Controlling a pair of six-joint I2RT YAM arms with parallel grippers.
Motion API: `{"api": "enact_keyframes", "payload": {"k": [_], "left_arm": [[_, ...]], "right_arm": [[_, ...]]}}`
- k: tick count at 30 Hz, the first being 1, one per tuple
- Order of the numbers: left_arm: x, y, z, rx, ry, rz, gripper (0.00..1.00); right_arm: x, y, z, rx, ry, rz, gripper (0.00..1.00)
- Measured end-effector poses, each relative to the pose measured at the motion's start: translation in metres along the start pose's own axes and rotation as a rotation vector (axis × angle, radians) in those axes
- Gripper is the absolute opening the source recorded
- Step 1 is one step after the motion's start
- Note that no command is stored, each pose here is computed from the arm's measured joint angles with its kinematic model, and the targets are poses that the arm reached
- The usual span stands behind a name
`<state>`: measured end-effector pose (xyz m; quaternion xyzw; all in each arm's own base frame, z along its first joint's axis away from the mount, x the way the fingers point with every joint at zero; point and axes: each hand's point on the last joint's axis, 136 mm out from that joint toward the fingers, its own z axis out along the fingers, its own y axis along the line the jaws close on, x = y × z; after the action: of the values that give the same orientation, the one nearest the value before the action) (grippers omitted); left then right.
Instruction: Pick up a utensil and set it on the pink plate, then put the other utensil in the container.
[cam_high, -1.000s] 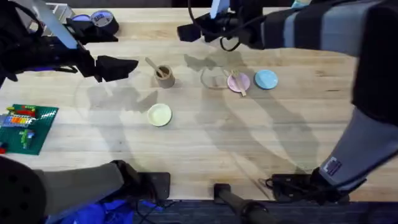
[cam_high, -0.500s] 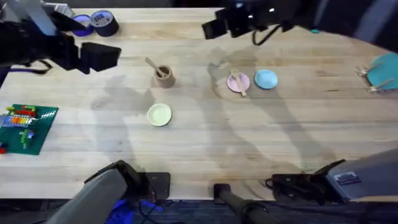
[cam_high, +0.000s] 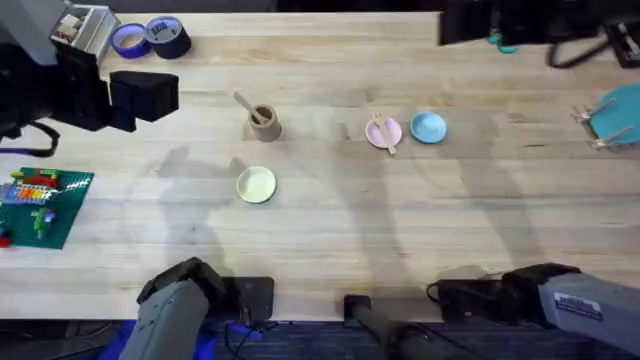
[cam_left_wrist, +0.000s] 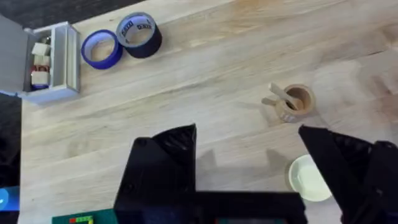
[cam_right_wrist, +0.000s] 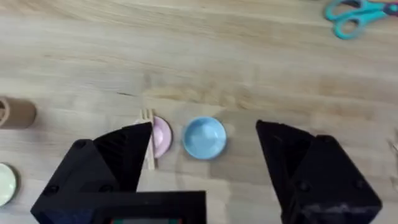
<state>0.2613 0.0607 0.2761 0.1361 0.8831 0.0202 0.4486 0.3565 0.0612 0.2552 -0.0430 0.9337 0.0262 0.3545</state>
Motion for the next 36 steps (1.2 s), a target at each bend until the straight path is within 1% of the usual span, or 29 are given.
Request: {"api": "enact_keyframes", "payload": {"k": [4, 7, 9, 15, 20, 23, 29, 32, 36], "left_arm": [[0.005, -0.003, -0.002, 0.003, 0.017, -0.047, 0.995], [0.008, -0.007, -0.002, 0.016, 0.035, -0.078, 0.995], [0.008, -0.011, -0.001, 0.028, 0.036, -0.087, 0.995], [0.011, -0.032, 0.002, 0.098, 0.065, -0.100, 0.995], [0.013, -0.044, 0.002, 0.138, 0.090, -0.140, 0.995], [0.016, -0.042, 0.003, 0.116, 0.108, -0.200, 0.997], [0.030, -0.029, 0.002, 0.013, 0.178, -0.370, 0.997], [0.034, -0.025, 0.001, -0.017, 0.196, -0.423, 0.997], [0.037, -0.024, 0.001, -0.034, 0.210, -0.456, 0.998]], "right_arm": [[0.012, -0.016, -0.021, 0.034, 0.014, 0.027, 0.997], [0.022, -0.018, -0.027, 0.037, 0.015, 0.029, 0.997], [0.034, -0.019, -0.027, 0.037, 0.026, 0.029, 0.997], [0.078, -0.021, -0.028, 0.040, 0.059, 0.034, 0.997], [0.097, -0.022, -0.035, 0.039, 0.042, 0.057, 0.997], [0.103, -0.023, -0.038, 0.039, 0.033, 0.075, 0.997], [0.104, -0.023, -0.039, 0.039, 0.027, 0.100, 0.997], [0.105, -0.023, -0.039, 0.039, 0.027, 0.120, 0.997], [0.104, -0.023, -0.039, 0.039, 0.023, 0.135, 0.998]]}}
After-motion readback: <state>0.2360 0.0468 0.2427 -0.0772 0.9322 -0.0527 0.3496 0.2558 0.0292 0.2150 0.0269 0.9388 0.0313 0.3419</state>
